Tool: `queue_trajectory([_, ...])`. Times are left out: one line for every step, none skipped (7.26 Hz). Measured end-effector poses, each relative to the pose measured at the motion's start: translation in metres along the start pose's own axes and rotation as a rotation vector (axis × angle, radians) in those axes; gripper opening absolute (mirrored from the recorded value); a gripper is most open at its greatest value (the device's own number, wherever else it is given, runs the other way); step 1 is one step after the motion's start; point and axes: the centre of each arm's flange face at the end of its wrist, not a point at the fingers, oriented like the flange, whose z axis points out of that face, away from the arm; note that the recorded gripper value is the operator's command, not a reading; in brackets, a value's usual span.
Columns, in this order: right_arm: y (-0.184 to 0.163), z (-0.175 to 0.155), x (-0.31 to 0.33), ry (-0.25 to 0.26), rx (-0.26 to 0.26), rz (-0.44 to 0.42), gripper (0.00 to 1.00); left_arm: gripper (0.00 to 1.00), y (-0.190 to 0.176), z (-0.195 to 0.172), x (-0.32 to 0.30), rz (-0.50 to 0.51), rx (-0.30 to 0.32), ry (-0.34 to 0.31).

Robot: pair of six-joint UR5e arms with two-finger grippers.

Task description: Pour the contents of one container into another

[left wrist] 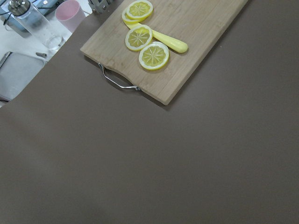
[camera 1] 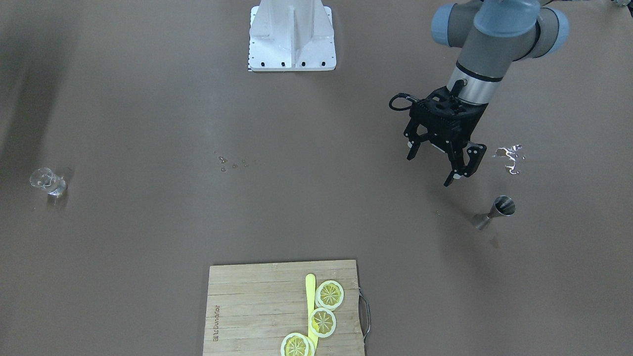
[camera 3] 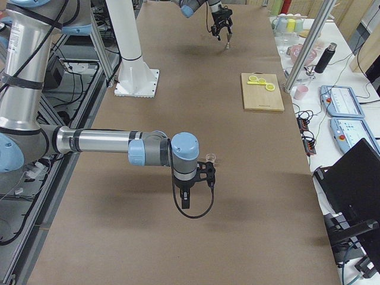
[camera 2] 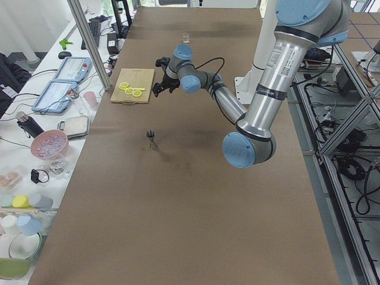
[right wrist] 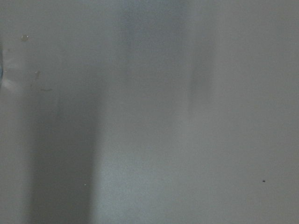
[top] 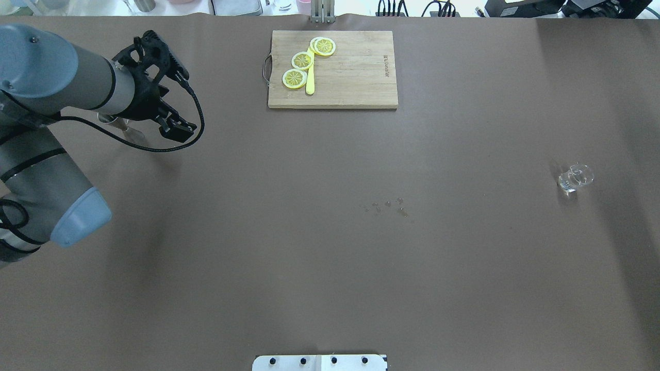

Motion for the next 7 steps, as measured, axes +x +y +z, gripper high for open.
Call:
queue_trajectory([0.0,0.0,0.0,0.002,0.0,-0.001,1.0,0.97,0.001,-0.002,-0.011,-0.006,-0.022,0.018])
queue_trajectory([0.0,0.0,0.0,0.003,0.0,-0.001,1.0,0.97,0.002,-0.007,-0.026,0.01,-0.033,0.018])
queue_trajectory([0.0,0.0,0.001,0.004,0.0,-0.001,1.0,0.97,0.006,-0.015,-0.046,0.018,-0.041,0.023])
queue_trajectory([0.0,0.0,0.001,0.006,0.0,-0.001,1.0,0.97,0.016,-0.023,-0.067,0.003,-0.049,0.037])
queue_trajectory([0.0,0.0,0.001,0.008,-0.001,-0.001,1.0,0.98,0.03,-0.03,-0.085,-0.022,-0.059,0.04])
queue_trajectory([0.0,0.001,0.001,0.01,-0.002,-0.001,1.0,0.98,0.048,-0.036,-0.107,-0.057,-0.075,0.026])
queue_trajectory([0.0,0.001,0.002,0.012,-0.002,0.0,1.0,0.98,0.073,-0.044,-0.133,-0.106,-0.094,0.0])
